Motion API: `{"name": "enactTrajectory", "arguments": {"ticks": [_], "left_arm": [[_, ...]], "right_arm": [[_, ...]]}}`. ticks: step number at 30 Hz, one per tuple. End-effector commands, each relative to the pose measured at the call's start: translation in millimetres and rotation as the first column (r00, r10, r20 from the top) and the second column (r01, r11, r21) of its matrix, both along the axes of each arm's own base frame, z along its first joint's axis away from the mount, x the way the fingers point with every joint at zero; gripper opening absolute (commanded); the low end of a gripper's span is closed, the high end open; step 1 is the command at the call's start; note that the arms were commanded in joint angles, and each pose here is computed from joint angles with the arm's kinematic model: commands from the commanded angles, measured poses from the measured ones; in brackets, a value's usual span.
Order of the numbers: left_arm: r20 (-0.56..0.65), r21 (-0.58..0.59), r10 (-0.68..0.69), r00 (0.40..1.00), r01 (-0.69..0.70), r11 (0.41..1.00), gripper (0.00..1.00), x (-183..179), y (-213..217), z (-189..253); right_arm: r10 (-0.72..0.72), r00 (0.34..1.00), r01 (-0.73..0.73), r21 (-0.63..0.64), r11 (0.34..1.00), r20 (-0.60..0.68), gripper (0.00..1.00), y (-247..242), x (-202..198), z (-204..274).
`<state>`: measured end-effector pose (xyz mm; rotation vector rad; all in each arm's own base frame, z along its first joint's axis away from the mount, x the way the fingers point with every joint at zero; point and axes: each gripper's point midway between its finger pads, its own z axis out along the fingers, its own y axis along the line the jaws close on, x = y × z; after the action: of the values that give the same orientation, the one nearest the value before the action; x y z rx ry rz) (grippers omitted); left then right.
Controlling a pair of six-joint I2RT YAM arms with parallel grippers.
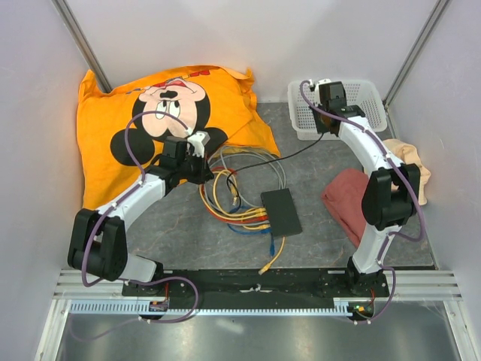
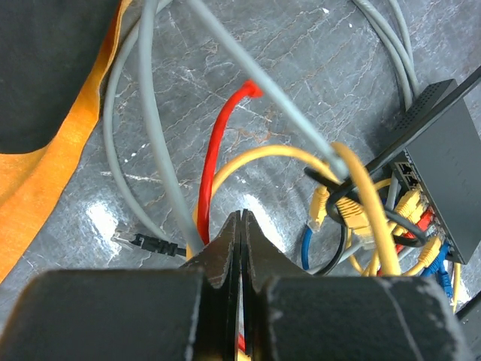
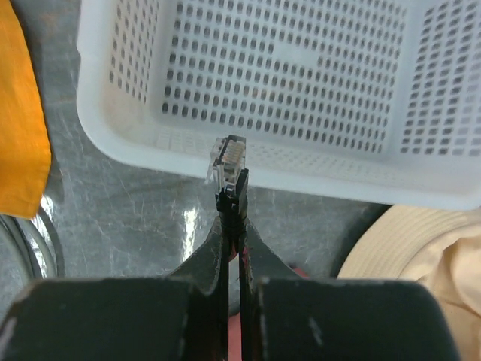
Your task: Pull the plug from the switch port
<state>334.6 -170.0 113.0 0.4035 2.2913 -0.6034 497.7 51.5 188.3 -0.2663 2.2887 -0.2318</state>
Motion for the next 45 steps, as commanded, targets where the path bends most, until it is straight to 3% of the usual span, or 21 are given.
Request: {"name": "enactTrajectory", "arguments": {"ticks": [1,4,5,6,12,13,14,17,21,26,30,32,33,36,39,43,45], "left_arm": [[0.057,-0.020,-0.019,0.998,0.020,1.000,0.02,10,-6,14],[0.075,-0.035,-0.030,0.997,0.032,0.999,0.02,15,-10,24],[0.080,-0.040,-0.034,0.996,0.037,0.998,0.02,16,-11,27],[0.093,-0.044,-0.035,0.995,0.039,0.998,0.02,19,-12,32],[0.124,-0.097,-0.118,0.985,0.131,0.987,0.02,16,-27,54],[0.124,-0.106,-0.141,0.982,0.154,0.982,0.02,13,-30,56],[0.113,-0.121,-0.204,0.972,0.217,0.969,0.02,4,-36,55],[0.115,-0.116,-0.314,0.942,0.327,0.938,0.08,-9,-49,54],[0.129,-0.106,-0.426,0.896,0.439,0.892,0.18,-26,-64,54],[0.145,-0.065,-0.594,0.791,0.607,0.792,0.25,-58,-83,47],[0.128,-0.098,-0.687,0.715,0.698,0.709,0.26,-80,-92,46],[0.097,-0.116,-0.734,0.672,0.740,0.662,0.26,-93,-99,40],[0.081,-0.120,-0.744,0.663,0.747,0.653,0.26,-97,-101,37],[0.021,-0.124,-0.767,0.641,0.763,0.635,0.25,-99,-110,16],[-0.032,-0.108,-0.773,0.634,0.766,0.633,0.22,-94,-115,-1],[-0.028,-0.089,-0.807,0.590,0.803,0.589,0.18,-92,-119,-8],[-0.055,-0.089,-0.812,0.581,0.807,0.583,0.16,-91,-122,-14]], "right_arm": [[-0.047,0.991,0.044,-0.027,0.999,-0.125,0.00,-12,-25,-47],[-0.062,0.979,0.070,0.032,0.997,-0.195,0.01,-7,-54,-79],[-0.064,0.975,0.076,0.047,0.996,-0.212,0.08,-6,-61,-87],[-0.056,0.965,0.077,0.075,0.994,-0.255,0.09,-1,-73,-103],[-0.001,0.944,0.057,0.161,0.985,-0.329,0.11,17,-83,-131],[0.007,0.944,0.052,0.170,0.984,-0.331,0.15,19,-82,-131],[0.021,0.948,0.039,0.181,0.983,-0.318,0.39,21,-77,-126],[0.050,0.955,0.014,0.212,0.977,-0.293,0.73,28,-72,-114],[0.159,0.956,-0.071,0.331,0.941,-0.247,0.82,51,-77,-84],[0.400,0.899,-0.313,0.374,0.873,-0.181,0.84,82,-116,-70],[0.569,0.819,-0.467,0.488,0.737,-0.076,0.85,112,-151,-46],[0.582,0.810,-0.468,0.523,0.712,-0.068,0.89,117,-161,-47],[0.601,0.798,-0.473,0.565,0.676,-0.050,0.90,125,-165,-43],[0.601,0.796,-0.441,0.610,0.658,-0.073,0.89,131,-166,-48],[0.649,0.758,-0.488,0.604,0.630,-0.064,0.81,136,-174,-47],[0.766,0.637,-0.618,0.541,0.570,-0.080,0.65,138,-196,-56],[0.806,0.580,-0.613,0.588,0.528,-0.118,0.58,142,-213,-63]]}}
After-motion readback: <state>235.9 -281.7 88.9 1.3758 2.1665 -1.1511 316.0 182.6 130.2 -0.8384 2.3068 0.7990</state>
